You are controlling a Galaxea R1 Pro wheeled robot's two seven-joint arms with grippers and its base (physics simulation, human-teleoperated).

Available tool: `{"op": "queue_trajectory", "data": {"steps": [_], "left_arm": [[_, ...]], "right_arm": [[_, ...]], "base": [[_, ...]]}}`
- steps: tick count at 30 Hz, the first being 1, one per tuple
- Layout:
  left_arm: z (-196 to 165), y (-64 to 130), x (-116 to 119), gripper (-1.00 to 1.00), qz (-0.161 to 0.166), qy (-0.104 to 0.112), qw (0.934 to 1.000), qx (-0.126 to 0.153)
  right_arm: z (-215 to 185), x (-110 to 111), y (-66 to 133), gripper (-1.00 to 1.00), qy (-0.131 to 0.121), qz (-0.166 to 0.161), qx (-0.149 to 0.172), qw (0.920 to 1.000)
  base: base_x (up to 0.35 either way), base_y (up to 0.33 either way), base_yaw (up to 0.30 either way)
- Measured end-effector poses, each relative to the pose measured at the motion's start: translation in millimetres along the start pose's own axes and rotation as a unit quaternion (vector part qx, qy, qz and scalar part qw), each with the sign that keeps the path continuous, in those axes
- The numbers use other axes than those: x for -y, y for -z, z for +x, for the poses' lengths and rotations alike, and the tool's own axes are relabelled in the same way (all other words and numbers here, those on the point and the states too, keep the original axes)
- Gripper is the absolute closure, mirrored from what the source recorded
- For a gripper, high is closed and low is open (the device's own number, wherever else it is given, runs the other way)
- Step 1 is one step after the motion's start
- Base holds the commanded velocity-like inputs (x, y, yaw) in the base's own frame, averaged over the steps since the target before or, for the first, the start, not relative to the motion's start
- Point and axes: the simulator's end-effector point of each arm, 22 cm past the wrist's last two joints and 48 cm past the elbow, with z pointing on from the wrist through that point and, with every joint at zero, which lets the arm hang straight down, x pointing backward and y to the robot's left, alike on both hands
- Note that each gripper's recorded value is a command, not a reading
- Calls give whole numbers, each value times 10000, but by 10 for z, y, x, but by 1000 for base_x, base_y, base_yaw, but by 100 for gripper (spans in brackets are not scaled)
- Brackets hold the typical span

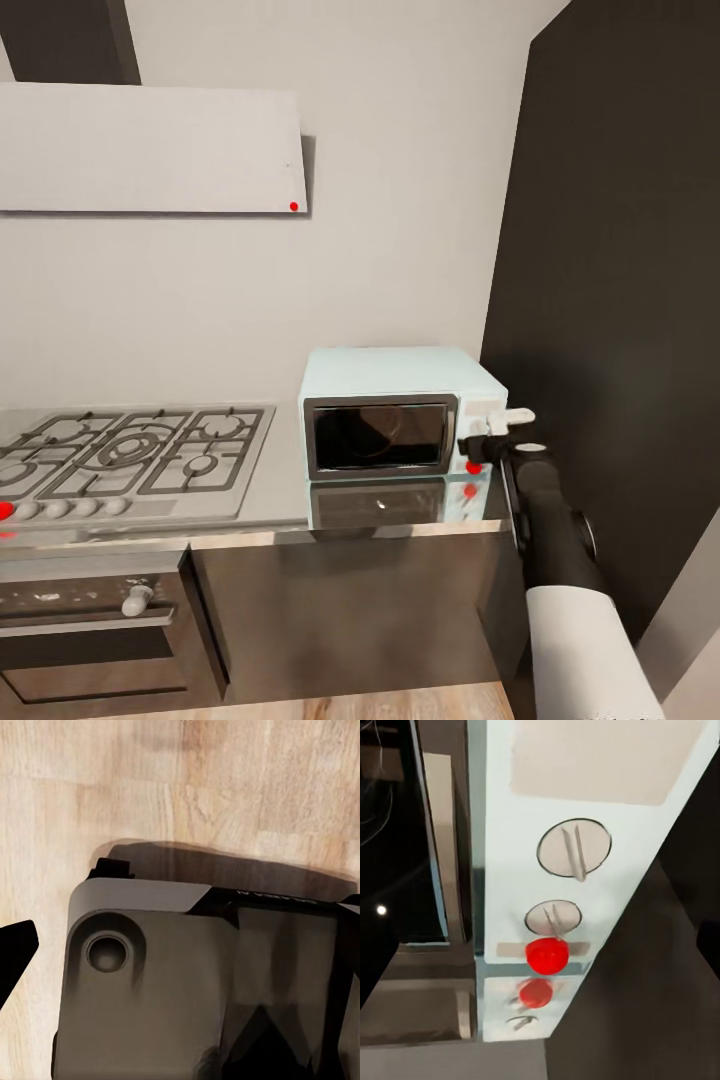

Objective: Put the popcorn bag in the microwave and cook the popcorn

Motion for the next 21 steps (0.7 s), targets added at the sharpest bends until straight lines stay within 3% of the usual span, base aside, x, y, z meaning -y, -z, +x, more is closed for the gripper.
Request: {"op": "queue_trajectory", "data": {"steps": [5,8,14,21], "left_arm": [[3,0,1,-100,0,0,10000,-2],[1,0,1,-100,1,0,10000,-1],[2,0,1,-100,1,-1,10000,-1],[2,0,1,-100,1,0,10000,-1]], "right_arm": [[322,0,-215,-100,-67,-99,-112,9999],[662,33,-391,-100,-324,-259,-128,9991],[828,286,-417,-100,-510,-453,-158,9975],[992,257,-456,-100,-554,-540,-321,9965]], "base": [[0,0,0],[0,0,0],[0,0,0],[0,0,0]]}}
